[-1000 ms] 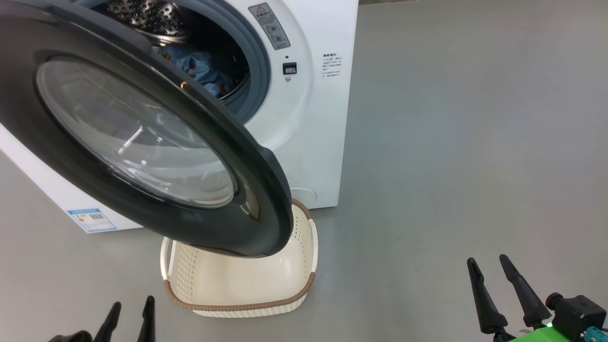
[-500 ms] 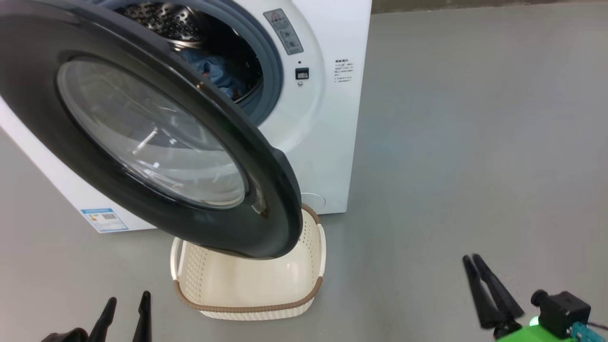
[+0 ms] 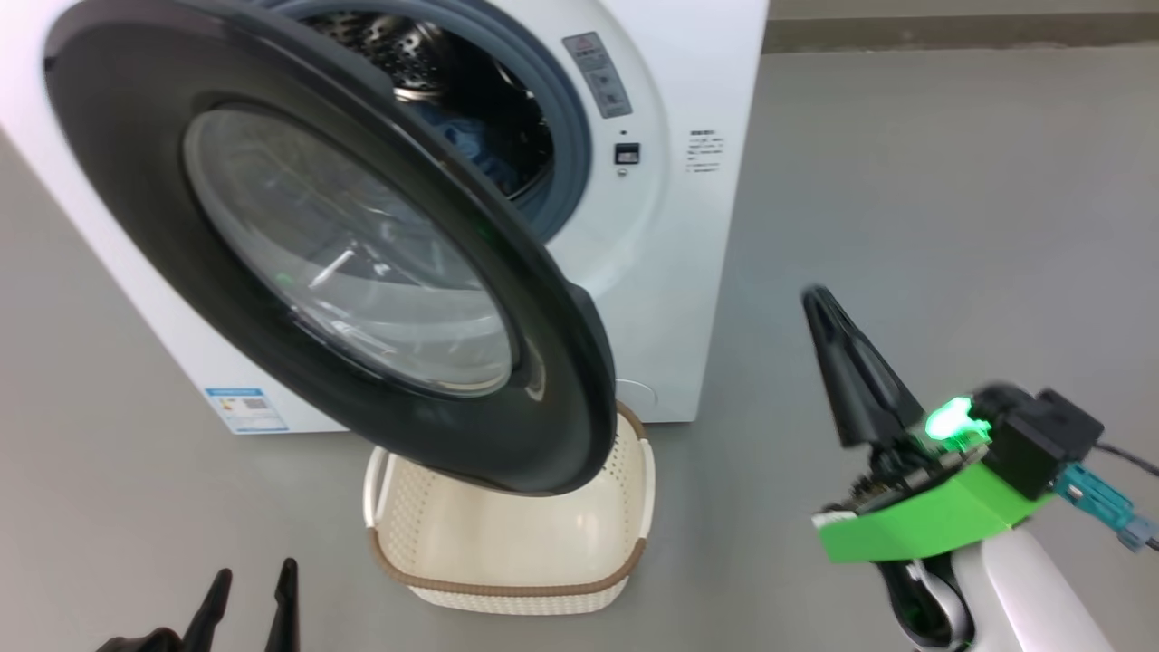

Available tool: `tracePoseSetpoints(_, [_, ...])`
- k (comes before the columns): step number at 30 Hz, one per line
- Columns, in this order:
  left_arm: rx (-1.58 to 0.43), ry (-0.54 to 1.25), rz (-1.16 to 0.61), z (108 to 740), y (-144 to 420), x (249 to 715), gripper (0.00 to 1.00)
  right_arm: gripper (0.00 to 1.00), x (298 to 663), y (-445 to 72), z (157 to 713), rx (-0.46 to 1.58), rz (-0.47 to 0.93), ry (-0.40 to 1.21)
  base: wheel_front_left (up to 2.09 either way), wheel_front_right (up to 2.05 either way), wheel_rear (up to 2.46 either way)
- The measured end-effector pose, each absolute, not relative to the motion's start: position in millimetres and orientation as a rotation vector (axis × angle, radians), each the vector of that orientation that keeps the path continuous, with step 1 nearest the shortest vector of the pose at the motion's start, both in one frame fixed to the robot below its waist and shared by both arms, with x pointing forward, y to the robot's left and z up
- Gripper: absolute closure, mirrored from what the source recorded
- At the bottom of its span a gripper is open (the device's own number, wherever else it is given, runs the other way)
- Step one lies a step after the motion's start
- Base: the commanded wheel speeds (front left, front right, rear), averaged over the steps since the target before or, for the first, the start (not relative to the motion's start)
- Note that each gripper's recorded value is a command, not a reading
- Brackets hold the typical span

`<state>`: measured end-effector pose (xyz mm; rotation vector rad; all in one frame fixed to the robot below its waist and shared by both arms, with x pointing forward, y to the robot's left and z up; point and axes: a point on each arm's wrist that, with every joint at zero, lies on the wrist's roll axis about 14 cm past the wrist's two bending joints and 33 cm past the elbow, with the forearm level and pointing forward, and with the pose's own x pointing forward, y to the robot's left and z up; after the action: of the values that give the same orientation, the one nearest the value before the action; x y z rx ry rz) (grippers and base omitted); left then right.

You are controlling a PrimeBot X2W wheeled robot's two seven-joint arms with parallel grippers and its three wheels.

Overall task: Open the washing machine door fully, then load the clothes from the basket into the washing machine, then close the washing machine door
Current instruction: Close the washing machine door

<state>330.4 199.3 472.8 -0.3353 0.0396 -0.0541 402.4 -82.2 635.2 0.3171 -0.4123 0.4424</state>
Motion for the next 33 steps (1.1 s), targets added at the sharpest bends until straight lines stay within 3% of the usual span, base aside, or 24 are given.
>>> tracePoseSetpoints(8, [-0.340, 0.019, -0.006, 476, 209, 319, 0.00, 1.00, 382, -11, 675, 0.375, 0.675, -0.496, 0.00, 0.00, 0.00])
tracePoseSetpoints(16, [-0.351, 0.015, 0.042, 474, 220, 308, 0.00, 1.00, 363, 51, 636, 0.396, 0.859, -0.340, 0.00, 0.00, 0.00])
tracePoseSetpoints(33, [-0.370, 0.070, 0.067, 458, 219, 318, 0.00, 1.00, 383, 68, 523, 0.375, 0.841, 0.011, 0.00, 0.00, 0.00])
